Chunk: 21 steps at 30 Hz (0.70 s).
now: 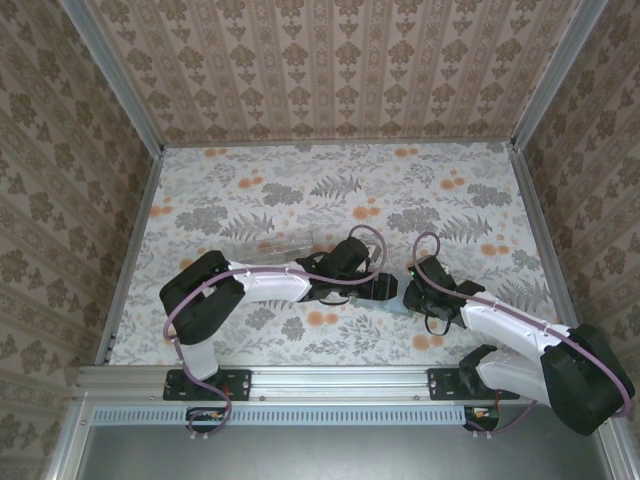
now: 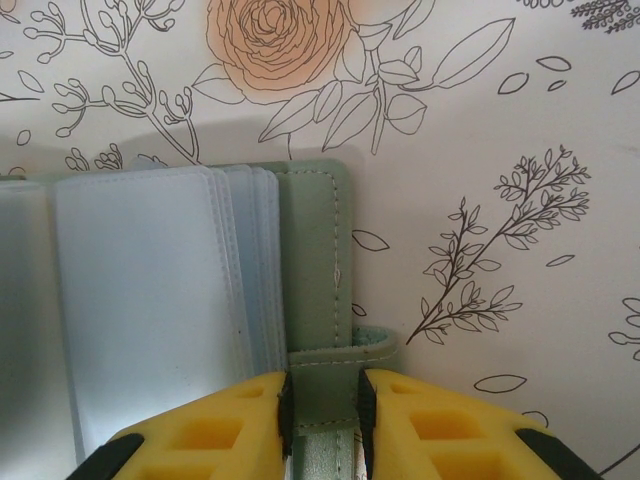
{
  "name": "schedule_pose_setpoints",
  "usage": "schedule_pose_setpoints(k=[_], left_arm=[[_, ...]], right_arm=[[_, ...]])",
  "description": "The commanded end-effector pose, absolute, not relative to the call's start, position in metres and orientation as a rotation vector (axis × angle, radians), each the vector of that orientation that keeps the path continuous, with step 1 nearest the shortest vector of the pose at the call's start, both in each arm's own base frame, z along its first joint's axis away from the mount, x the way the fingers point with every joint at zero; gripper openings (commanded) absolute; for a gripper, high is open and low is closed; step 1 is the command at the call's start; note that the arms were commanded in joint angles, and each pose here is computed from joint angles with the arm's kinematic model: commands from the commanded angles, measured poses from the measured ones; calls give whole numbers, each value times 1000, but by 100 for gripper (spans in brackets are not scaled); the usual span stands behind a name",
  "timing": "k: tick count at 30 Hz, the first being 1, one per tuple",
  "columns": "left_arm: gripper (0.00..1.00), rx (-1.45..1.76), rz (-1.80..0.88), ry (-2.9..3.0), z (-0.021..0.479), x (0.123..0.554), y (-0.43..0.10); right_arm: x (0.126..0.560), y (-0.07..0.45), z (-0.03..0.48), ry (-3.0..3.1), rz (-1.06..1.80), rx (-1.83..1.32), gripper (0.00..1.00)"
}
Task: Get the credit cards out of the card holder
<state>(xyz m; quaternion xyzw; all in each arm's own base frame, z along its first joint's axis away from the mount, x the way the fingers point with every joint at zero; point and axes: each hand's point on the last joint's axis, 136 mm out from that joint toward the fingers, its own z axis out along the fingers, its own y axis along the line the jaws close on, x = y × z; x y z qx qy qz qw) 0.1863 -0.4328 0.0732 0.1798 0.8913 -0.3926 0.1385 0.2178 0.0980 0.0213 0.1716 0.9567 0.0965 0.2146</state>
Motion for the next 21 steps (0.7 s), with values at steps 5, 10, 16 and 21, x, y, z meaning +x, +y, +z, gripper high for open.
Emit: schedule_pose_setpoints(k=[5, 10, 16, 21], left_arm=[[81, 506, -985, 2575, 79, 197, -412], [82, 477, -857, 2588, 77, 206, -396], [81, 501, -891, 2583, 77, 204, -406], [80, 520, -906, 2604, 69, 200, -412]], right_arm=[[208, 95, 14, 2683, 261, 491, 29], [207, 95, 15, 2681, 263, 491, 29], [207, 95, 15, 2681, 263, 491, 28], [206, 94, 14, 2684, 263, 490, 28]])
